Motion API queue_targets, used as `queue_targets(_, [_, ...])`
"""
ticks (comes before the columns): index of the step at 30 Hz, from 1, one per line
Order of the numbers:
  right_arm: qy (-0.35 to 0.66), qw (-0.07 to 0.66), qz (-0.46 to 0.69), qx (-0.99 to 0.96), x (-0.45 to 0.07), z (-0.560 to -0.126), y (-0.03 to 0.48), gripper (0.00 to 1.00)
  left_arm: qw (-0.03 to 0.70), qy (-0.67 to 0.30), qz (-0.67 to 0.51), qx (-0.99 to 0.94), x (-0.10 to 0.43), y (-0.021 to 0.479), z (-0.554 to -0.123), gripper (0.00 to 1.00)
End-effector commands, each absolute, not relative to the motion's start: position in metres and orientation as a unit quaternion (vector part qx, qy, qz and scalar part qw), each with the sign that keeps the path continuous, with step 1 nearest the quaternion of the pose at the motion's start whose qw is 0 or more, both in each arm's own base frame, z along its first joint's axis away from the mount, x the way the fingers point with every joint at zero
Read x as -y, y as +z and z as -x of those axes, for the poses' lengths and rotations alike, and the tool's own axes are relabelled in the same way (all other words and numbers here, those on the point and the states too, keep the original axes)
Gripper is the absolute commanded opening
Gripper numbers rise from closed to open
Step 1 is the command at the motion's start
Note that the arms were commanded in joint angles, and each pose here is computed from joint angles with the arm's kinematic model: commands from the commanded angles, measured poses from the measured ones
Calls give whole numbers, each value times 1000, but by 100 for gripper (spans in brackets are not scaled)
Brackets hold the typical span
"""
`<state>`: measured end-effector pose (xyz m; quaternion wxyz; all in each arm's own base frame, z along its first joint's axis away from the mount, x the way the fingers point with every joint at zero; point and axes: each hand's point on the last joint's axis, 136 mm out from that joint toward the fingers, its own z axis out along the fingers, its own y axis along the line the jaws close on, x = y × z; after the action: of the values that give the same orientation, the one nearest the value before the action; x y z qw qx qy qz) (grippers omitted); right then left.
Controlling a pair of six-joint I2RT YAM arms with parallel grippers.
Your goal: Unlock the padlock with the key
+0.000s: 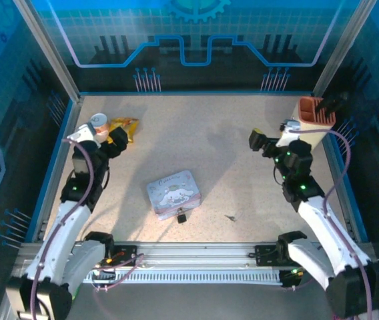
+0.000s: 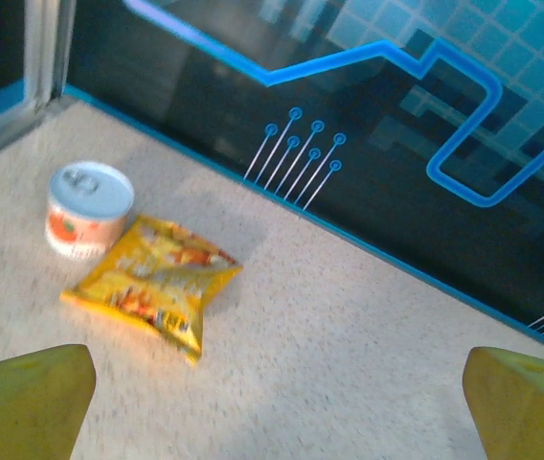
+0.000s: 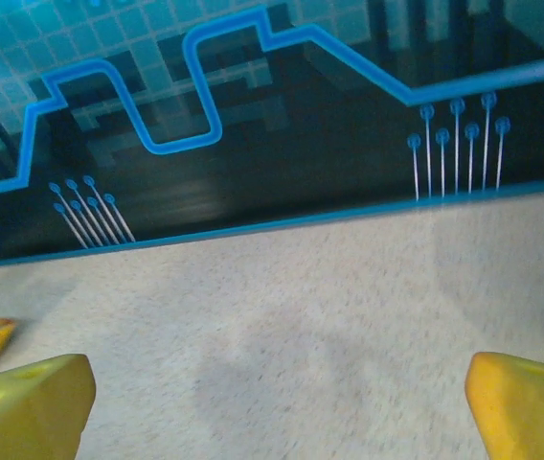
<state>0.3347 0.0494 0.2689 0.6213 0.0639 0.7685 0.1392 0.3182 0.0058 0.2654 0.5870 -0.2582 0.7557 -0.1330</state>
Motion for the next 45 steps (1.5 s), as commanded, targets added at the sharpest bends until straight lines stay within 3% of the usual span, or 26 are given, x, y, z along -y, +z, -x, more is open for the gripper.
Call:
queue_targets(1, [235,503,-100,-826,-57,-301,214,100,514,-168,310,-782,-1,222,-286,99])
queue_targets(7, [225,382,-98,-891,-73,-265,177,96,425,-273,211,-837,66,186,-278,99])
queue_targets(13, [183,300,-74,-933,-101,-225,145,95,371,-224,110,-895,113,169,-257,99])
queue_targets(21, [176,207,-56,-961,-135,-175,97,76,319,-244,33,-915,178,138,-229,99])
queue_targets(31, [129,138,-27,-982,-160,-145,46,69,338,-209,-10,-918,203,140,-217,99])
queue_targets(37, [120,126,-22,-984,-167,-146,31,44,358,-208,5,-910,201,143,-223,99])
queue_targets(45, [102,120,-24,-987,-161,-143,19,34,365,-204,8,-908,204,144,-229,99])
